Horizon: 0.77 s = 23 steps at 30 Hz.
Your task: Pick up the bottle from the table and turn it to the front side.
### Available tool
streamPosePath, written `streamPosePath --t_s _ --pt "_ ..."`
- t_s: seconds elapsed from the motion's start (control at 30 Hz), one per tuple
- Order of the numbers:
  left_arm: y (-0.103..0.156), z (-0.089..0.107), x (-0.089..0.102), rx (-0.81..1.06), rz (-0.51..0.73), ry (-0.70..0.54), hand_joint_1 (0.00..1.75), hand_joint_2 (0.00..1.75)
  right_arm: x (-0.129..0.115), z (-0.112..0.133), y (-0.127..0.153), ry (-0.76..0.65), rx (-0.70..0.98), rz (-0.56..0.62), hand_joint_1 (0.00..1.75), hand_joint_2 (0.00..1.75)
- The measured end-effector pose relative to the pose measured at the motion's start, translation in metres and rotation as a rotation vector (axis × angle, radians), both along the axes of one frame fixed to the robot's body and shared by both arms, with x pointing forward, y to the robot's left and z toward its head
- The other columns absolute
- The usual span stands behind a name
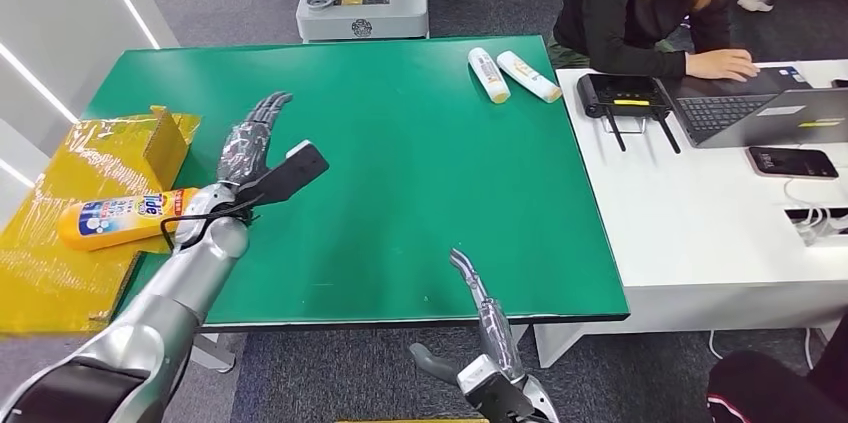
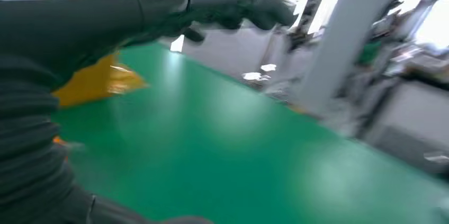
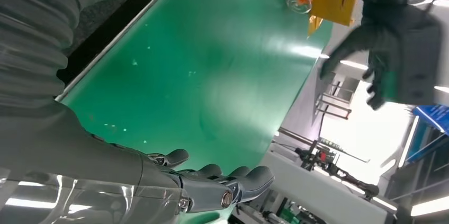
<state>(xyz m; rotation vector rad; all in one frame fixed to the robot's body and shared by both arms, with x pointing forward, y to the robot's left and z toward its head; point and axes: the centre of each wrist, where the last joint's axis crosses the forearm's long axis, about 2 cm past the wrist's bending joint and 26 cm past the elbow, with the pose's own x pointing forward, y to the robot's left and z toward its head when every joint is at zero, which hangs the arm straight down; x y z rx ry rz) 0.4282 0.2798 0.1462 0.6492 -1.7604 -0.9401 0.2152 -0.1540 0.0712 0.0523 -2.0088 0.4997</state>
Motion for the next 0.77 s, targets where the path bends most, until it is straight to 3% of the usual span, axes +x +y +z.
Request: streamPosePath --t_s 0.13,0.3,0.47,0.77 --pt "-0.044 0.005 -0.027 -0.402 -0.173 -0.069 0.00 1.75 -0.003 0.001 -0.006 -0.020 0.027 -0.051 0.00 1.75" --pt "-0.087 0.005 -0.077 -0.685 -0.317 -0.142 0.00 1.75 -0.007 0.010 -0.016 -0.066 0.089 -0.132 0.00 1.75" --pt "-0.120 -0.013 -0.124 -0.818 -0.388 -0.127 0.00 1.75 -0.012 0.023 -0.026 -0.109 0.137 -0.186 0.00 1.75" --pt "-0.140 -0.036 -0.161 -0.957 -0.386 -0.037 0.00 1.75 -0.024 0.038 -0.034 -0.163 0.176 -0.237 0.00 1.75"
